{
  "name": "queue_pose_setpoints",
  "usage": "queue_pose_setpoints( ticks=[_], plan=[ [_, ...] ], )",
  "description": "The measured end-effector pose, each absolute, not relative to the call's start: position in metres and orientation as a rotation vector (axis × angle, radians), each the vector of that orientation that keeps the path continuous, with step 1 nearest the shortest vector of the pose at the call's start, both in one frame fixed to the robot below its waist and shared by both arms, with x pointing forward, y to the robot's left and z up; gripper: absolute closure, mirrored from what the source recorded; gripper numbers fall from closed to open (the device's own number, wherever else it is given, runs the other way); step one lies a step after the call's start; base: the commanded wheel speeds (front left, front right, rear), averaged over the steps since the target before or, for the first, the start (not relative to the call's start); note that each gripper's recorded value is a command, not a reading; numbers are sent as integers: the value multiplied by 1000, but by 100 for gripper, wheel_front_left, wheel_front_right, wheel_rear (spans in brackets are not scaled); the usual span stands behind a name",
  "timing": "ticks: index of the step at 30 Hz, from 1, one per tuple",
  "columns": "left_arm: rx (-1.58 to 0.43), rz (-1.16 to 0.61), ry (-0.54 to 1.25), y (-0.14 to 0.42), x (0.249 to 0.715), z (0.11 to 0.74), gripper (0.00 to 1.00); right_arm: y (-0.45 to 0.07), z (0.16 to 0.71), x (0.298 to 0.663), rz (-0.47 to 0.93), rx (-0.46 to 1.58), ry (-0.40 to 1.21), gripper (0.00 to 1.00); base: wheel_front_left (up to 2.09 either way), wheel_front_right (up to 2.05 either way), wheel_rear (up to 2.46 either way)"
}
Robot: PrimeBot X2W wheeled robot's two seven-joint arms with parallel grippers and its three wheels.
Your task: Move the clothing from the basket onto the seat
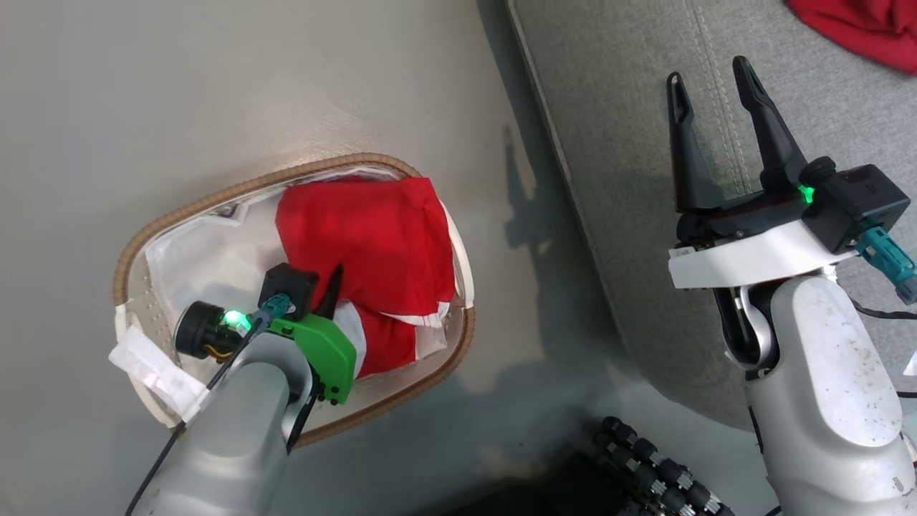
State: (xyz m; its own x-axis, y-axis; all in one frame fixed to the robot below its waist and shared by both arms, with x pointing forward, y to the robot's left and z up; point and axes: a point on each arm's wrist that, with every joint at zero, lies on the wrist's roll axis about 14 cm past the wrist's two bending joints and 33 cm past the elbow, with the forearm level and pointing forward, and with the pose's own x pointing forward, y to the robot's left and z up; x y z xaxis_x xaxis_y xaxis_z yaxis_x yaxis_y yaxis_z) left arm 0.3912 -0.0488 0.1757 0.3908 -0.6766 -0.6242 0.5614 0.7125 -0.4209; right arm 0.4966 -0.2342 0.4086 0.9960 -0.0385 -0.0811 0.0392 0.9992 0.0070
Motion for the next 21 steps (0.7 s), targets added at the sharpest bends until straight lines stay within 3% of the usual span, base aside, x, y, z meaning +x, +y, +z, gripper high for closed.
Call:
queue_pose_setpoints(
  ticks=[10, 21],
  plan=[
    [-139, -819, 668, -51, 411, 243, 100, -226, 425, 482, -23, -10, 73, 0, 0, 0, 0],
    [51, -920, 361, -37, 424, 346, 100, -212, 457, 444, -7, 11, 35, 0, 0, 0, 0]
  ],
)
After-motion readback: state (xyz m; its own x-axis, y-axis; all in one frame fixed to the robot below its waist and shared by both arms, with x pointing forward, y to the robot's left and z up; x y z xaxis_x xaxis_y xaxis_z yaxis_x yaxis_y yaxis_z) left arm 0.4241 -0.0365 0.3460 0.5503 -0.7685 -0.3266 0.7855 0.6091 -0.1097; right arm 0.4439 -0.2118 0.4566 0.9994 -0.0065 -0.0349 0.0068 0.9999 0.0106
